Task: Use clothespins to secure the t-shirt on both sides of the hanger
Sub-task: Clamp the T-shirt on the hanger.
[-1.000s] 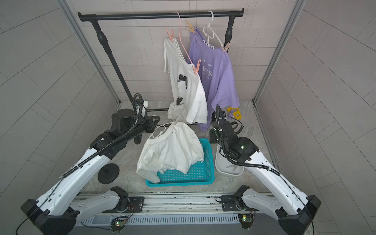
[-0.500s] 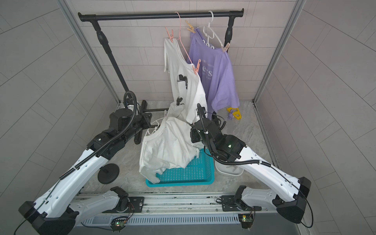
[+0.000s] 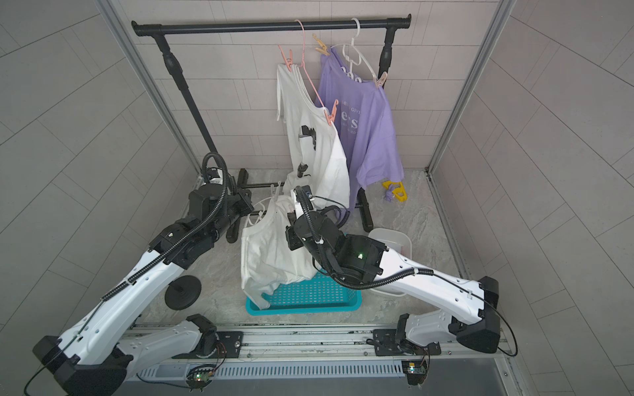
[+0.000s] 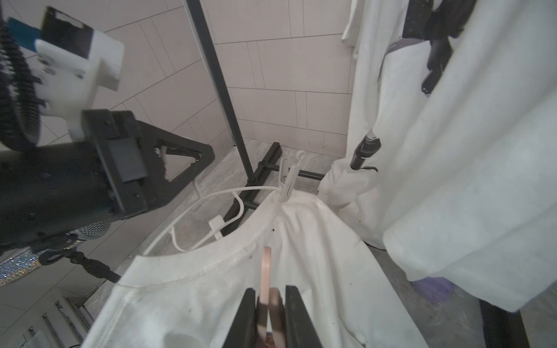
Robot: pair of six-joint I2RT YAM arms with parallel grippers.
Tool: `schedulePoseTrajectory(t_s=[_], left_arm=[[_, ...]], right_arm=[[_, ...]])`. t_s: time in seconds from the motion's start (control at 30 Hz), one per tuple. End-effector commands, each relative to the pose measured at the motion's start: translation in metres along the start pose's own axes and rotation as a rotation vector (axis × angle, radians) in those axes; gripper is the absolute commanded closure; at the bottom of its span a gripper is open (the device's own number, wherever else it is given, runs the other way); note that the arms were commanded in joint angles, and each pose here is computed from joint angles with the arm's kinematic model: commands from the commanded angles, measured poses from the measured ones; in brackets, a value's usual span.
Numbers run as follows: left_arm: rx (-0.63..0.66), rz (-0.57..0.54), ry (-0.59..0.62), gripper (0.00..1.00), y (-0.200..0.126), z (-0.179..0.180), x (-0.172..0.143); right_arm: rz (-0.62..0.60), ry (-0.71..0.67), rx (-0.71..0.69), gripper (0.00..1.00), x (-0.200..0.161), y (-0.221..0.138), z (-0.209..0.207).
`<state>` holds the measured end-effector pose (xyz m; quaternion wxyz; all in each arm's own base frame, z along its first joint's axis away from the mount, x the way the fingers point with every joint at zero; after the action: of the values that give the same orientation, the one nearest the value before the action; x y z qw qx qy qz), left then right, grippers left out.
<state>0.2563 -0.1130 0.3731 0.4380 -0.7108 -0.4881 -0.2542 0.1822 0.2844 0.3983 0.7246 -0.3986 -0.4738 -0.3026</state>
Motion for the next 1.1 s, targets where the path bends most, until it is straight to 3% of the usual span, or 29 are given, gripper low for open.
schedulePoseTrajectory(t_s=[0.0, 0.5, 1.07], left_arm=[[0.056, -0.077, -0.059, 1.00, -0.006, 0.000, 0.015], [0.233, -0.093, -0.086, 1.00, -0.002, 0.010, 0.013], [0.261, -0.100, -0.103, 1.00, -0.004, 0.011, 0.014]], right_arm=[[-0.073, 0.013, -0.018, 1.00, 0.007, -0.001, 0.015], [-0.146, -0.076, 0.008, 1.00, -0.015, 0.006, 0.081], [-0.153, -0.161, 0.047, 1.00, -0.034, 0.011, 0.113]])
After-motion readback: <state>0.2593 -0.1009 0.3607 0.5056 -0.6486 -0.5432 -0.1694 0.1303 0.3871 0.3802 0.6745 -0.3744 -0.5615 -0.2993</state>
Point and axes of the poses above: each gripper's point midway between its finger pads, its own y axis out along the fingers, its own z axis along the line the jaws close on, x = y × z, the point moved 8 cm from there along -y, back along the fingers, and after that the axes turned 2 degrees about y, right-handed, at the moved point
